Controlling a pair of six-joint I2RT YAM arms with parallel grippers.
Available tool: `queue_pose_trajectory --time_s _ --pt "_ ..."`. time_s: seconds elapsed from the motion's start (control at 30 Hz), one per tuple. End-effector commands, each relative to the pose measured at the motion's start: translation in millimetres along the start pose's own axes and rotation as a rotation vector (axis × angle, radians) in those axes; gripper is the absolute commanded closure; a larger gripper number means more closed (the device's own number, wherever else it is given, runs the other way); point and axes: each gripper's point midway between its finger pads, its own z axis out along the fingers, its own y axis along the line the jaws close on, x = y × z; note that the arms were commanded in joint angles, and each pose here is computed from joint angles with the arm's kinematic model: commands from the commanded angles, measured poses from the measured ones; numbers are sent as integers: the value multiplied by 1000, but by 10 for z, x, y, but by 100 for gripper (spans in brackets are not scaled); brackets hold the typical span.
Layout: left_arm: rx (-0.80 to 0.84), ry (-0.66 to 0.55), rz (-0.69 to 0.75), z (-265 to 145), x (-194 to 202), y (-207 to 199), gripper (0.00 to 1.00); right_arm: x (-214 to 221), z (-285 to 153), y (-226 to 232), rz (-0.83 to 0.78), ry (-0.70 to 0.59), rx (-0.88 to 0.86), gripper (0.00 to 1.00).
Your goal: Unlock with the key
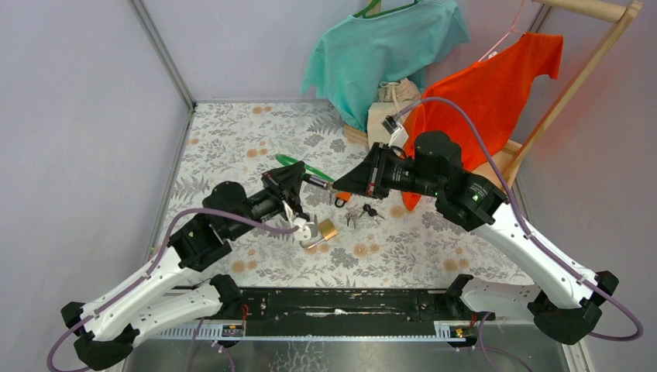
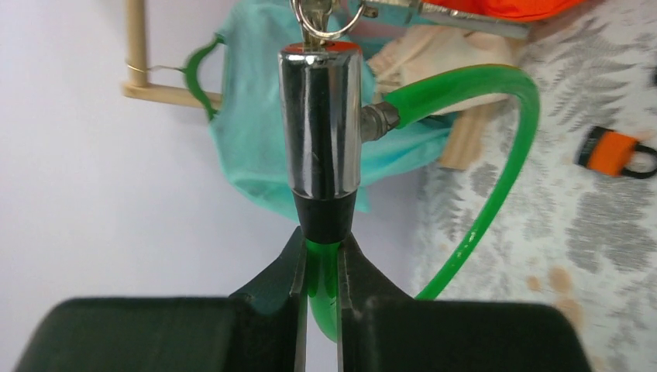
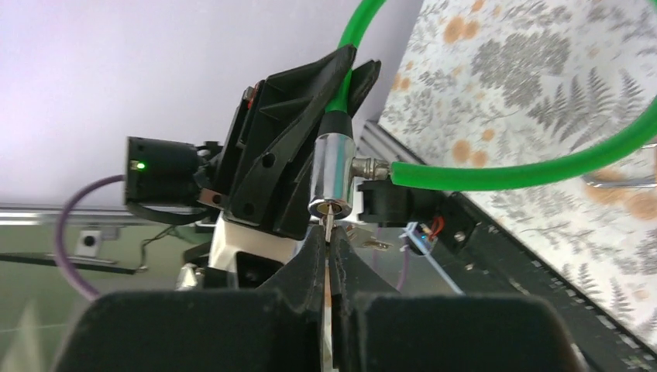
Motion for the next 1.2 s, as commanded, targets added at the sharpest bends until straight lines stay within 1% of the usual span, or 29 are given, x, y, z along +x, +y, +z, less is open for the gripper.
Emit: queue_pose_trajectory --time_s 0.0,0.1,0.23,0.43,0.5,0.53,0.57,0.6,0.67,0.7,0.73,0.77,0.83,0.87,0.9,0.93,1.0,1.07,1.17 --pt "-336 -205 259 -193 -523 733 100 -122 5 228 180 -27 -115 100" --pt "-421 -222 355 -220 -588 781 100 -116 0 230 212 -22 -129 100" --pt "-518 -207 423 -249 -616 876 100 -136 -32 252 249 -39 -165 100" --pt "-572 -168 419 -249 -582 998 100 -172 -58 296 294 -69 -232 100" --pt "-564 -158 395 -240 -564 1022 100 -198 -87 353 268 -82 -261 100" --pt "-549 -154 371 -233 -552 1025 100 -234 -119 403 229 -100 -271 95" --pt "-528 -147 340 -224 -530 1031 100 -272 -154 437 172 -123 -268 83" --pt "-502 -135 309 -202 -498 1018 100 -313 -196 455 106 -152 -258 68" --pt "-463 -127 209 -188 -460 1042 100 -431 -317 428 -71 -241 -200 42" --pt "-439 -119 165 -181 -442 1050 100 -488 -355 404 -117 -279 -178 37" --pt "-410 -113 119 -171 -431 1061 100 -543 -420 370 -211 -325 -152 28" --pt "-380 -104 75 -153 -413 1049 100 -576 -498 361 -270 -362 -143 24" --pt "-334 -105 -9 -151 -430 1075 100 -616 -569 362 -420 -412 -148 21" --pt "-306 -99 -50 -120 -424 1058 100 -608 -598 384 -488 -425 -168 20" --pt "-274 -96 -94 -99 -427 1035 100 -573 -621 407 -580 -427 -196 16" --pt "-249 -90 -138 -86 -427 1030 100 -532 -648 431 -638 -432 -226 13" --pt "-199 -80 -219 -51 -439 1007 100 -431 -671 434 -782 -428 -278 12" --pt "-156 -65 -276 -20 -439 979 100 -353 -684 452 -877 -423 -322 12" --pt "-106 -48 -346 21 -448 933 100 -286 -648 485 -963 -389 -360 15"
